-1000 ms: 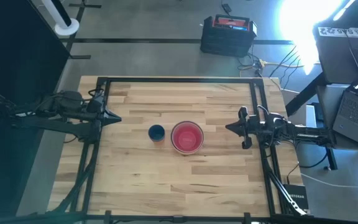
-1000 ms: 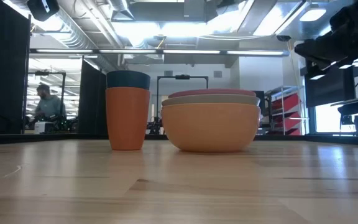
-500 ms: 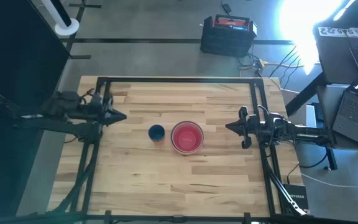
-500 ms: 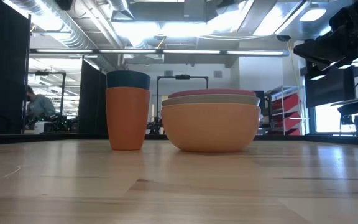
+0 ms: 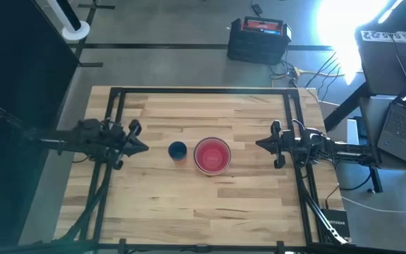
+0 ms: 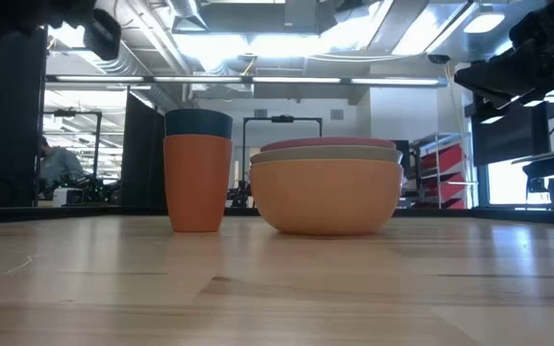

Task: Nest bowls inside each other
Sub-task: Return to Home Position

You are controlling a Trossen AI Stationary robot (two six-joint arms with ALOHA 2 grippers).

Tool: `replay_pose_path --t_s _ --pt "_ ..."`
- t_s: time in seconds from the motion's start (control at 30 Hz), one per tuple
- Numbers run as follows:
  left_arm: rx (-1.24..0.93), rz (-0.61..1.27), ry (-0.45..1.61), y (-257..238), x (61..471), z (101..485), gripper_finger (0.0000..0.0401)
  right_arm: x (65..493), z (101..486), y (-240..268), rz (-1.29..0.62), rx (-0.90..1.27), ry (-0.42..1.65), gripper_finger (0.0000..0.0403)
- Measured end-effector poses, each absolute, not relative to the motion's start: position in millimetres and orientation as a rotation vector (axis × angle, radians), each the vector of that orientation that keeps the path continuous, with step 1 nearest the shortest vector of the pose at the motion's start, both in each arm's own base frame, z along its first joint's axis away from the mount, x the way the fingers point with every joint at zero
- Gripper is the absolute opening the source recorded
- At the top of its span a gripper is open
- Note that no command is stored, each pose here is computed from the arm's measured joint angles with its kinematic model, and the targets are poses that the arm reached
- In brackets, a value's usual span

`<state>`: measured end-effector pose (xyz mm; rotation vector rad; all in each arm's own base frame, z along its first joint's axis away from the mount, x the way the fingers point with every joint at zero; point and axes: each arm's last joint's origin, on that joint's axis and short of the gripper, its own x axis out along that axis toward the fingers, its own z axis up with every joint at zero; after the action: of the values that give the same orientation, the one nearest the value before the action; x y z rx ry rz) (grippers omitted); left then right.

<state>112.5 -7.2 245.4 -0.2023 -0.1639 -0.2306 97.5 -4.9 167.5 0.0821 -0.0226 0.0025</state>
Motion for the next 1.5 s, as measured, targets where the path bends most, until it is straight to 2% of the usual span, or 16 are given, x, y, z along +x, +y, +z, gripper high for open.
replay_pose_path --t_s 0.2,0.37,0.77,1.23,1.5 --pt "-0.157 -0.240 -0.311 -7 101 231 0.0000 97 168 -5 0.003 0.082 -0.023 0.0001" --pt "-0.110 -0.239 -0.412 -7 88 234 0.0000 97 168 -5 0.003 0.082 -0.023 0.0001" --pt "-0.081 -0.221 -0.401 -6 86 214 0.0000 98 168 -5 0.003 0.081 -0.022 0.0001" --pt "-0.016 -0.130 -0.043 -5 97 170 0.0000 98 168 -5 0.003 0.081 -0.022 0.0001" --pt "0.032 -0.065 -0.029 -3 97 168 0.0000 98 168 -5 0.003 0.081 -0.022 0.0001"
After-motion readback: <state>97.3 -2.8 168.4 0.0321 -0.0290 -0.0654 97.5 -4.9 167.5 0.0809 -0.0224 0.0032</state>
